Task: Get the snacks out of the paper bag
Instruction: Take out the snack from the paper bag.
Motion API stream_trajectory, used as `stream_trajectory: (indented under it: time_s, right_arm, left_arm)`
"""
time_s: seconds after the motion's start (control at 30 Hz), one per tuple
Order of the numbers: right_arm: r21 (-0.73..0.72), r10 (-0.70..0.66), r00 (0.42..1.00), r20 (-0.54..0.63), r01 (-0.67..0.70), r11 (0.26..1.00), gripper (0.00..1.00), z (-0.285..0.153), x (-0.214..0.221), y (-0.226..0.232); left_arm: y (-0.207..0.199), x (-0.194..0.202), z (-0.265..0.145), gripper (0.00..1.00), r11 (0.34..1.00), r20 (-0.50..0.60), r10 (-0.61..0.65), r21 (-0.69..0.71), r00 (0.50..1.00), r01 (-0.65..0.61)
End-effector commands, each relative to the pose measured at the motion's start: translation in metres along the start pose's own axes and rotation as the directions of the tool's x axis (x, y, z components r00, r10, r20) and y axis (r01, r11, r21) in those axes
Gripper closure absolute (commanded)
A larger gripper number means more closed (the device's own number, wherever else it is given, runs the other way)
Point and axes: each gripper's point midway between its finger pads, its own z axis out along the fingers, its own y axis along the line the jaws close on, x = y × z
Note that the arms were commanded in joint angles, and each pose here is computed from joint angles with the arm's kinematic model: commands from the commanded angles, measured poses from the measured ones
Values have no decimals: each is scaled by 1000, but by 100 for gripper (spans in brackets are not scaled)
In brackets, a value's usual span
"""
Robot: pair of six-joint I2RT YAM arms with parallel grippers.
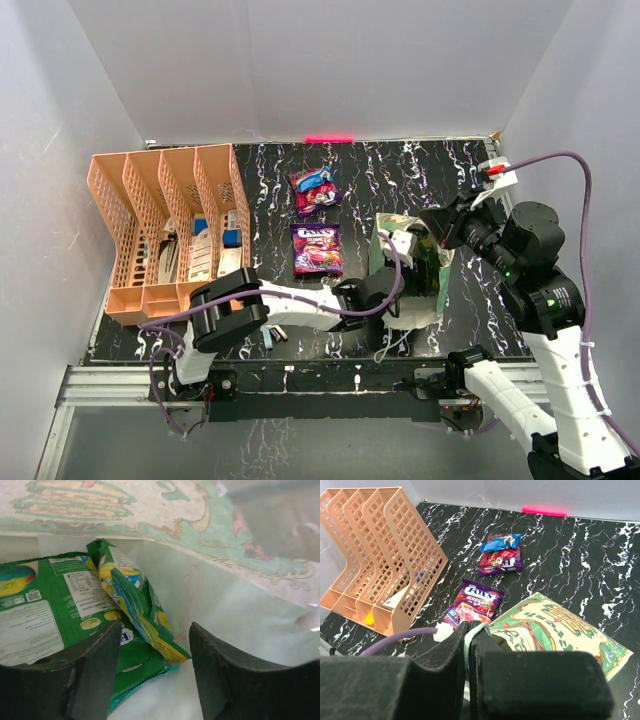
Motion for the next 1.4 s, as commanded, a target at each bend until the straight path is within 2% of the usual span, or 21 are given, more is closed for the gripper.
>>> stream_trajectory:
  time_s: [0.0, 0.13, 0.33, 0.5, 0.6, 0.73, 0.97, 1.03, 1.13, 1.23, 1.37]
  right_arm:
    - [-52, -25, 987, 156, 33, 998, 93, -7, -46, 17]
    - [-61, -15, 987, 160, 25, 998, 93, -8, -47, 19]
    - [-94, 15, 988, 155, 0, 996, 93, -11, -44, 25]
    - [-77, 15, 987, 157, -3, 997, 93, -14, -42, 23]
    - [-84, 12, 987, 163, 1, 997, 93, -16, -43, 24]
    - [-89, 18, 987, 160, -4, 996, 93, -20, -43, 27]
    - [-34, 30, 981, 193, -24, 999, 93, -26, -37, 16]
    - [8, 22, 978, 205, -24, 1000, 93, -26, -34, 8]
    - [108, -9, 976, 218, -15, 994, 93, -28, -31, -12]
    - [207, -45, 972, 232, -4, 978, 93, -33, -30, -30]
    - [320, -74, 966, 248, -9, 947, 93, -41, -26, -52]
  left_arm:
    - [5, -15, 10, 42, 993, 52, -23, -118, 998, 29]
    - [13, -13, 26, 38, 977, 64, -10, -211, 998, 23]
    - [12, -4, 53, 38, 969, 62, 8, -245, 998, 7]
    - [18, -1, 55, 34, 964, 67, 9, -265, 998, 9]
    - [22, 6, 62, 44, 968, 56, 11, -251, 998, 4]
    - [28, 7, 75, 67, 974, 46, -16, -225, 999, 25]
    - [-6, -5, 101, 96, 998, 85, 55, 10, 995, -56]
    - [-18, -7, 104, 100, 992, 104, 87, 79, 991, -96]
    - [-26, -10, 97, 100, 983, 100, 110, 139, 989, -123]
    - [-29, -29, 71, 100, 978, 106, 92, 177, 990, -110]
    - [-21, -34, 33, 100, 976, 40, 75, 201, 996, -81]
